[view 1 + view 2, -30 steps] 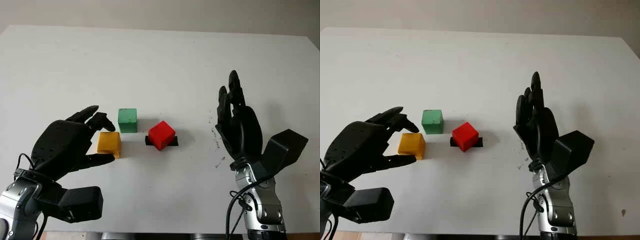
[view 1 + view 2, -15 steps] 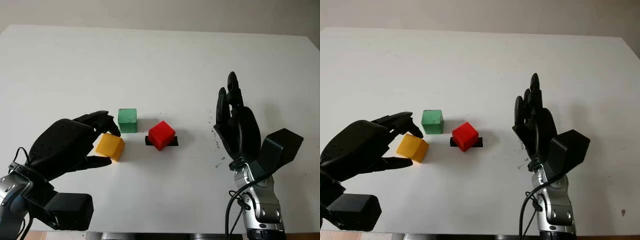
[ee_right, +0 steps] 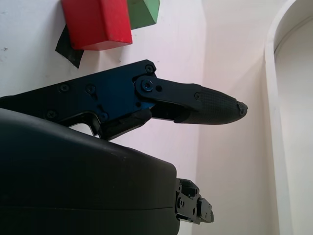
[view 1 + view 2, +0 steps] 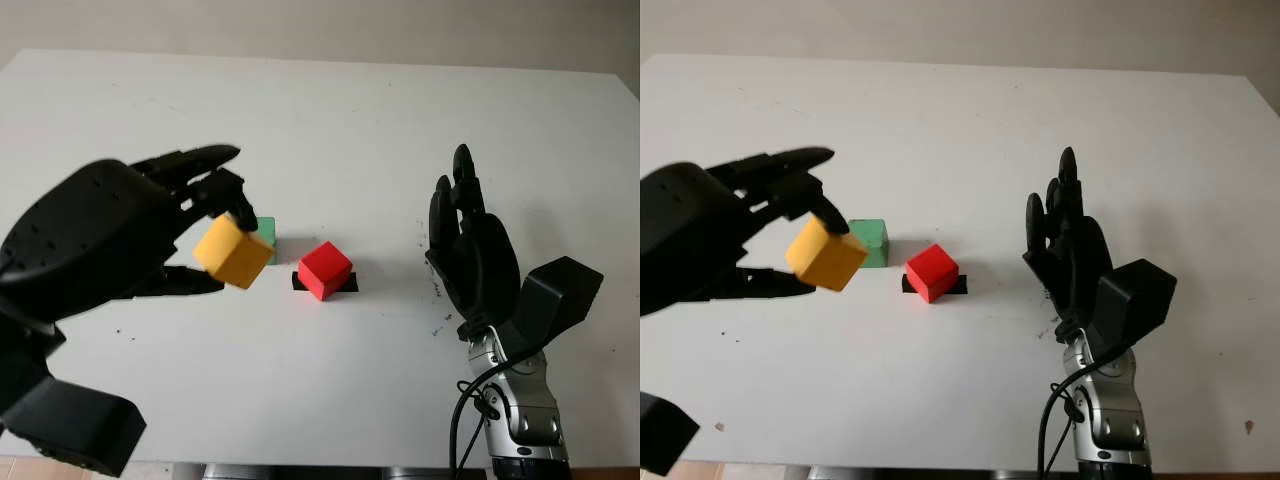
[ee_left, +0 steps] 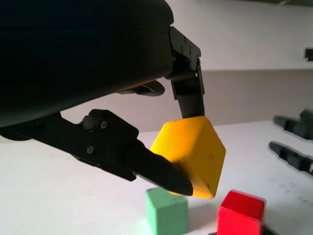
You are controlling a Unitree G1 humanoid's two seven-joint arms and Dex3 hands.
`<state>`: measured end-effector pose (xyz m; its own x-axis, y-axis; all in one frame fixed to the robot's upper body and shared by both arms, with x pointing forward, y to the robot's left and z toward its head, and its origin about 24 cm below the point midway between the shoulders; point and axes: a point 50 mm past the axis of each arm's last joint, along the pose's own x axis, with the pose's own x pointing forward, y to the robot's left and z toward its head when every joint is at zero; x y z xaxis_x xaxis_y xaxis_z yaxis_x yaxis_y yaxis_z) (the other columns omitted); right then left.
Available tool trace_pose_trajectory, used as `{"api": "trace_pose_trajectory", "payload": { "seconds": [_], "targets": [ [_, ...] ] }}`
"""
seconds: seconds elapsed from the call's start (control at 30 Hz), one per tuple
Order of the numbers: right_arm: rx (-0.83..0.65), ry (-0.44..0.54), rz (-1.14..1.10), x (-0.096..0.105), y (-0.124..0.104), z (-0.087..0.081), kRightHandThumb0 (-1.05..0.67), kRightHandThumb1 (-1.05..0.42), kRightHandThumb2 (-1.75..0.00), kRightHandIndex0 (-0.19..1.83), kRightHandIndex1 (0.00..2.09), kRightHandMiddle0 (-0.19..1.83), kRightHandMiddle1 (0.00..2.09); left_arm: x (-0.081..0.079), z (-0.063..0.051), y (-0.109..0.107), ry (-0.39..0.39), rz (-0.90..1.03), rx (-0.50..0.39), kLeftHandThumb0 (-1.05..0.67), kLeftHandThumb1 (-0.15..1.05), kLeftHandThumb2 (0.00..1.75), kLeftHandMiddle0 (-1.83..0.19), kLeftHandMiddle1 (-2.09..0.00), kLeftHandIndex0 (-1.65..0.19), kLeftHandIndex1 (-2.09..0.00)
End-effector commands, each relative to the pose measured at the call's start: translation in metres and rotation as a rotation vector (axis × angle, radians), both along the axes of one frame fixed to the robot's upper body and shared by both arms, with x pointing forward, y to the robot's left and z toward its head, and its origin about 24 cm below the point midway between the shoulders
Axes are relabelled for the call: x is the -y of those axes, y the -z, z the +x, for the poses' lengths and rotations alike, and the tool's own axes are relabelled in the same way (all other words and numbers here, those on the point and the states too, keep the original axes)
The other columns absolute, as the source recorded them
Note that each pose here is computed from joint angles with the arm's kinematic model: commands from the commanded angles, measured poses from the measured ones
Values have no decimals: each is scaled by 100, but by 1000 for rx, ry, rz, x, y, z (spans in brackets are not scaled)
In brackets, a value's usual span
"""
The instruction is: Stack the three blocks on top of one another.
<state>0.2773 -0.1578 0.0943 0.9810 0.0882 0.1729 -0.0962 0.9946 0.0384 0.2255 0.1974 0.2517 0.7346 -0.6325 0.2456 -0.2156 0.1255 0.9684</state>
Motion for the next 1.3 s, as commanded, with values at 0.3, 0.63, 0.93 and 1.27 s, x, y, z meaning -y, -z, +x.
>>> {"api": "trace_pose_trajectory", "payload": {
  "seconds": [0.3,0.63,0.93,1.27],
  "targets": [
    [0,-10,-14,-1,2,5,-69,-105,-58,-19,0,-19,0,38,56,-19,105,67,-70,-37,99,6,-34,-7,-24,-126],
    [3,-13,-23,-1,0,6,-70,-105,-59,-19,0,-19,0,65,88,2,144,130,-41,-39,99,5,-45,-8,-19,-139],
    [5,-18,-9,-2,0,7,-72,-105,-58,-19,0,-19,0,89,95,9,184,258,-23,-40,97,5,-49,-8,-23,-128],
    [8,-15,-14,-5,-1,6,-71,-105,-59,-19,0,-19,0,97,89,8,213,319,-60,-33,93,5,-51,-7,-25,-135]
  ]
}}
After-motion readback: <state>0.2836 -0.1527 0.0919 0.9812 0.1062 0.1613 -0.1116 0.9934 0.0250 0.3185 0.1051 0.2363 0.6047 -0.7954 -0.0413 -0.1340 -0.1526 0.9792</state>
